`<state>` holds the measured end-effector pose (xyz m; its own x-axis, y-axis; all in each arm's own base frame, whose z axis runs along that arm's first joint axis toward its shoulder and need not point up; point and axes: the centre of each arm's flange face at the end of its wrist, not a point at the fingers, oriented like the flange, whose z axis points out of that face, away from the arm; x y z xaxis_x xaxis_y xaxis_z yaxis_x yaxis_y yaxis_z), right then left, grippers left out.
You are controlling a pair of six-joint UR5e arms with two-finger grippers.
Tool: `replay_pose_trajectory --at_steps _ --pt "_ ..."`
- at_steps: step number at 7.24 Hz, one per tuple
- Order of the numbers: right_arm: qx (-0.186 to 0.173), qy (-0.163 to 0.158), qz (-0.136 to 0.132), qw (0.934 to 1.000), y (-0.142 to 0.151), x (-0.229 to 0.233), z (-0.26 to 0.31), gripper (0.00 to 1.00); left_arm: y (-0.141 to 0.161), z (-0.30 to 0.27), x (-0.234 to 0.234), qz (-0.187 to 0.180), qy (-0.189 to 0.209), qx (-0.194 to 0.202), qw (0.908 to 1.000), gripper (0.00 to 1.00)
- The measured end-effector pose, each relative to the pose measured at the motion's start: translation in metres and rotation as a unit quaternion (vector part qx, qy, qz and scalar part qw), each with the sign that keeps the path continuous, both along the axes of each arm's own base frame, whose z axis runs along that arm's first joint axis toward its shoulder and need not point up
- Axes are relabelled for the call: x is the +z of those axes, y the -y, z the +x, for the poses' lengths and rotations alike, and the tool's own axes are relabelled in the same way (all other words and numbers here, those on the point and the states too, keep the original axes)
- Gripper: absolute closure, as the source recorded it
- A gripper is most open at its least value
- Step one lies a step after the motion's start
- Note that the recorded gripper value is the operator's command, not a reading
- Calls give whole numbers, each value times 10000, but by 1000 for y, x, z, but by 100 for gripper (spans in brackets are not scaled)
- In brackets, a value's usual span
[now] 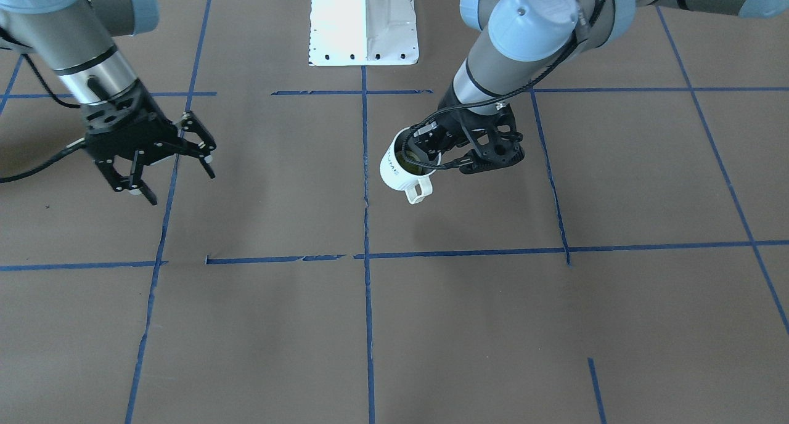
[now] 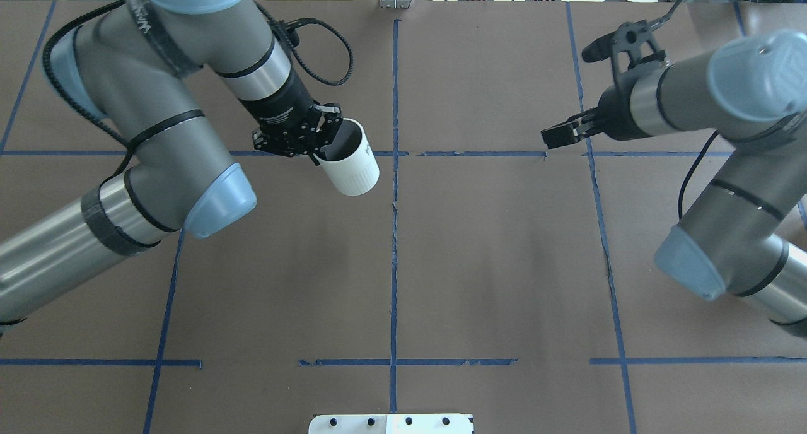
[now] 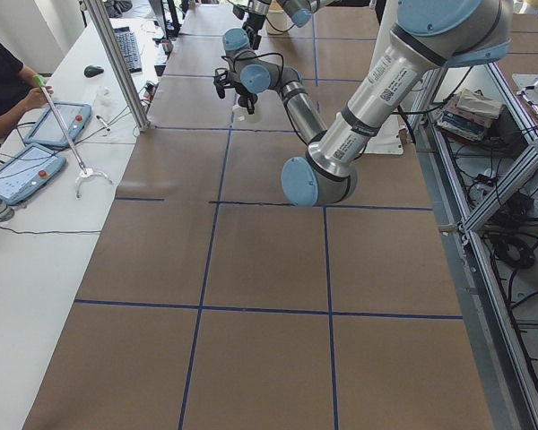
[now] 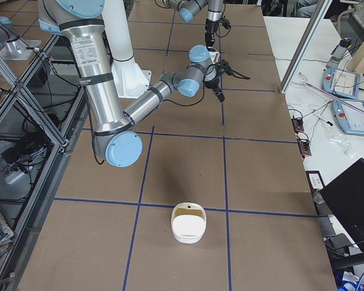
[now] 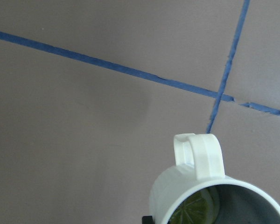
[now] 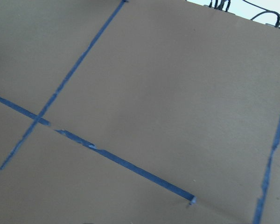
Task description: Left arm hands cup to right arm to dump lemon
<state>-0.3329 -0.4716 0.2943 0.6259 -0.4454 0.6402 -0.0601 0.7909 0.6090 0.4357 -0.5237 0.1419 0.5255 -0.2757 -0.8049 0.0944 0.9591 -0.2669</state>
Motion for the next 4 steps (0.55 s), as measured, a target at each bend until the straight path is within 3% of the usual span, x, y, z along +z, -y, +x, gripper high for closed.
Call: replay_pose_trajectory --at_steps 2,4 --pt "364 246 615 9971 -34 -16 -46 0 14 19 -26 -118 9 -50 9999 100" --pt "569 660 1094 9902 -61 -25 -65 0 26 33 -49 -194 5 -86 9998 100"
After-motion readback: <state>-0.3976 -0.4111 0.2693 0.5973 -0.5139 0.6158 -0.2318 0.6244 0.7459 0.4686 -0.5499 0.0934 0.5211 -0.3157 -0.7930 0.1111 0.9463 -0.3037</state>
